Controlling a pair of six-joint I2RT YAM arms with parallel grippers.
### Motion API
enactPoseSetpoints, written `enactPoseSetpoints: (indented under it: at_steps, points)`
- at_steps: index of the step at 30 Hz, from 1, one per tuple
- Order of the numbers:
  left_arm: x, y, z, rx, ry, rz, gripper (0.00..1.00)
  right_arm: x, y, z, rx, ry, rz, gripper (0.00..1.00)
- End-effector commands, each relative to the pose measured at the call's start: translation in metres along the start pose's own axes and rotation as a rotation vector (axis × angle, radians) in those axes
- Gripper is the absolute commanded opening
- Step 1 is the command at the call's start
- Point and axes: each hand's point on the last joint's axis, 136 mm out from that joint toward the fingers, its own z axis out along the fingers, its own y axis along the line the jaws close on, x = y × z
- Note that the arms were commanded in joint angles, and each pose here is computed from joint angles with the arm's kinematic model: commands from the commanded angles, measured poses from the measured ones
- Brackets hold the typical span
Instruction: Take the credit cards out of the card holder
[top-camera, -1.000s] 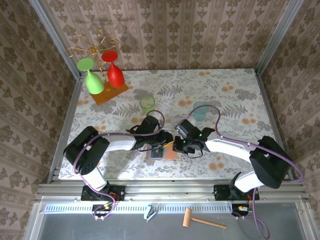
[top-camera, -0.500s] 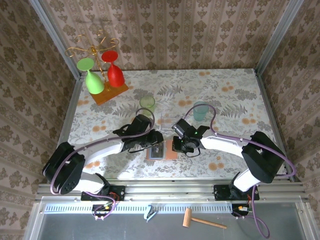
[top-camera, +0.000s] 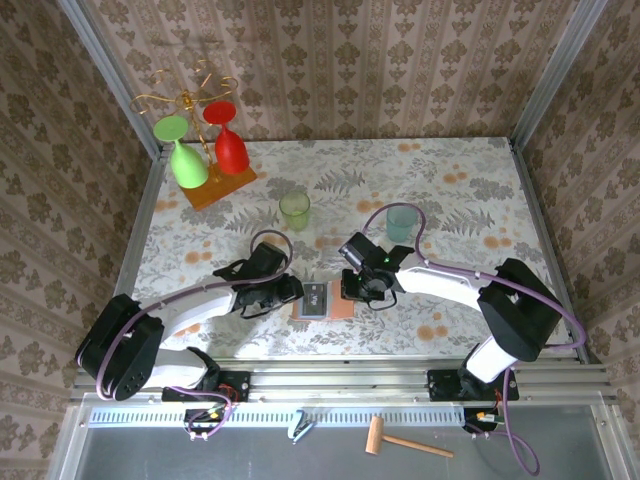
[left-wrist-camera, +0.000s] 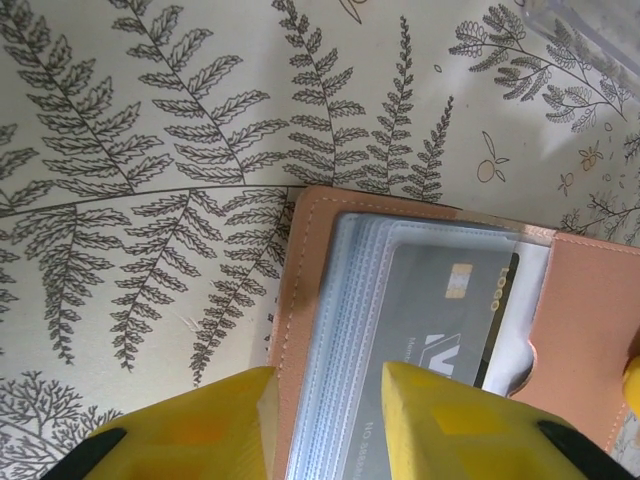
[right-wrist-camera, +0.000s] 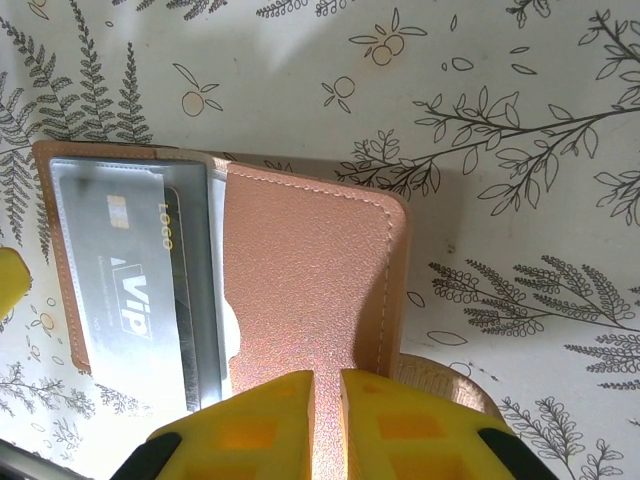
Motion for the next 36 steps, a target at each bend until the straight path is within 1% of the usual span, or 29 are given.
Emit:
enactPoseSetpoints:
  at_steps: [1, 6, 13, 17, 25, 28, 36]
  points:
    - [-0.003, -0.007, -0.002, 0.035, -0.012, 0.019, 0.34, 0.001, -0.002, -0.004, 0.036, 0.012, -0.018, 0.14]
    - [-0.005, -0.013, 0.001, 0.054, -0.007, 0.024, 0.34, -0.002, -0.002, -0.011, 0.059, -0.002, -0.042, 0.13]
    - [-0.004, -0.015, 0.007, 0.064, 0.014, 0.025, 0.33, 0.007, 0.027, 0.000, -0.105, 0.059, -0.032, 0.11]
    - [-0.002, -0.015, 0.010, 0.061, 0.026, 0.021, 0.34, 0.009, 0.035, 0.008, -0.148, 0.084, -0.015, 0.11]
    - [0.001, -0.009, 0.016, 0.038, 0.045, 0.021, 0.35, 0.014, 0.021, 0.024, -0.081, 0.118, -0.023, 0.12]
    - [0.003, -0.005, 0.019, 0.023, 0.051, 0.023, 0.33, 0.016, 0.013, 0.029, -0.054, 0.119, -0.026, 0.12]
    - [0.008, 0.002, 0.028, -0.003, 0.070, 0.022, 0.31, 0.025, -0.031, 0.047, 0.133, 0.129, -0.026, 0.10]
